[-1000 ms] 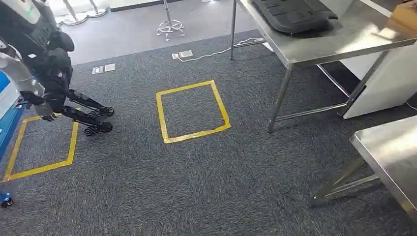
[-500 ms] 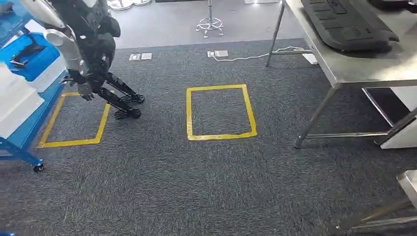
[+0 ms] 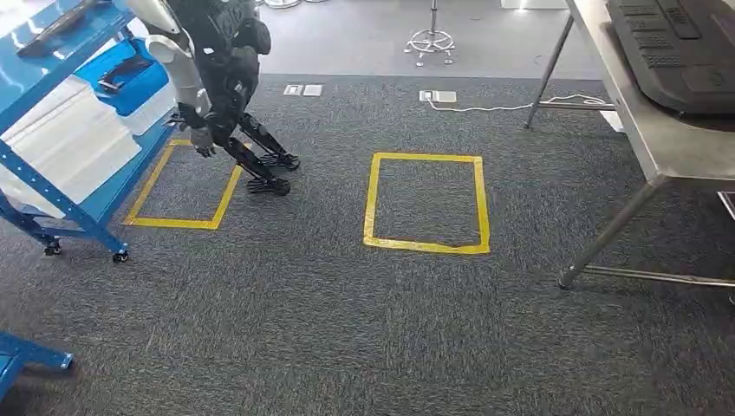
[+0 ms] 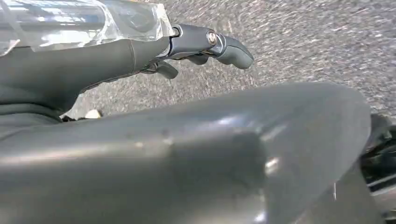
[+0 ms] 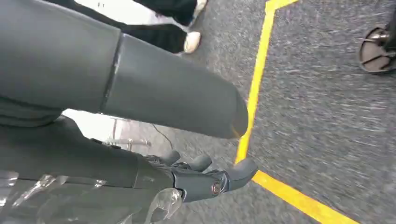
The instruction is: Take the parts from the cabinet and place them on the table.
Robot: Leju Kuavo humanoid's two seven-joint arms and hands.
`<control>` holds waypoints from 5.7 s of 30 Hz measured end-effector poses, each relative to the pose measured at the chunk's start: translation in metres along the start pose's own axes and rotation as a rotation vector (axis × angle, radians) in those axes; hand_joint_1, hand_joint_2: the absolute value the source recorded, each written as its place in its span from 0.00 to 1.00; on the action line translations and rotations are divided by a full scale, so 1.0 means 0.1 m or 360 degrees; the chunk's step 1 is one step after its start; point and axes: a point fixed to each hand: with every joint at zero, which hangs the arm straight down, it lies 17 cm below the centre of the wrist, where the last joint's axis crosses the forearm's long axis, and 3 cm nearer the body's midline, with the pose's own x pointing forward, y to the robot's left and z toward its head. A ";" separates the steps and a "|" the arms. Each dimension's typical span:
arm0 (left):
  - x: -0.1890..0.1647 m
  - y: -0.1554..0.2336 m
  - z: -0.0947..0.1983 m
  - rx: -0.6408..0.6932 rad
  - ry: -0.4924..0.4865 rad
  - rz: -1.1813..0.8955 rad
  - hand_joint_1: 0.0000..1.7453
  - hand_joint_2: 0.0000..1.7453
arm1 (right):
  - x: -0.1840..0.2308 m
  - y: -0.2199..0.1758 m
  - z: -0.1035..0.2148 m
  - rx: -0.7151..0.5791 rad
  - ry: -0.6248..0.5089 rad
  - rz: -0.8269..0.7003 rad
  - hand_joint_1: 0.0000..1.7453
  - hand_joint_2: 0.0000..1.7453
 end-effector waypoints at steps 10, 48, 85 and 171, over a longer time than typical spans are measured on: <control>0.03 0.04 -0.01 0.0018 0.0000 0.0013 0.00 0.00 | 0.01 0.01 0.00 0.0005 -0.0004 0.0003 0.00 0.00; 0.01 0.03 -0.01 0.0026 0.0016 0.0024 0.00 0.00 | -0.07 0.01 -0.01 -0.0006 0.0014 0.0043 0.00 0.00; -0.04 0.01 0.00 0.0038 0.0057 0.0047 0.00 0.00 | 0.01 -0.04 0.00 -0.0022 -0.0007 0.0052 0.00 0.00; -0.10 -0.32 0.10 -0.0220 0.0020 0.0295 0.00 1.00 | -0.66 0.03 -0.11 0.0102 -0.0145 0.0047 0.00 1.00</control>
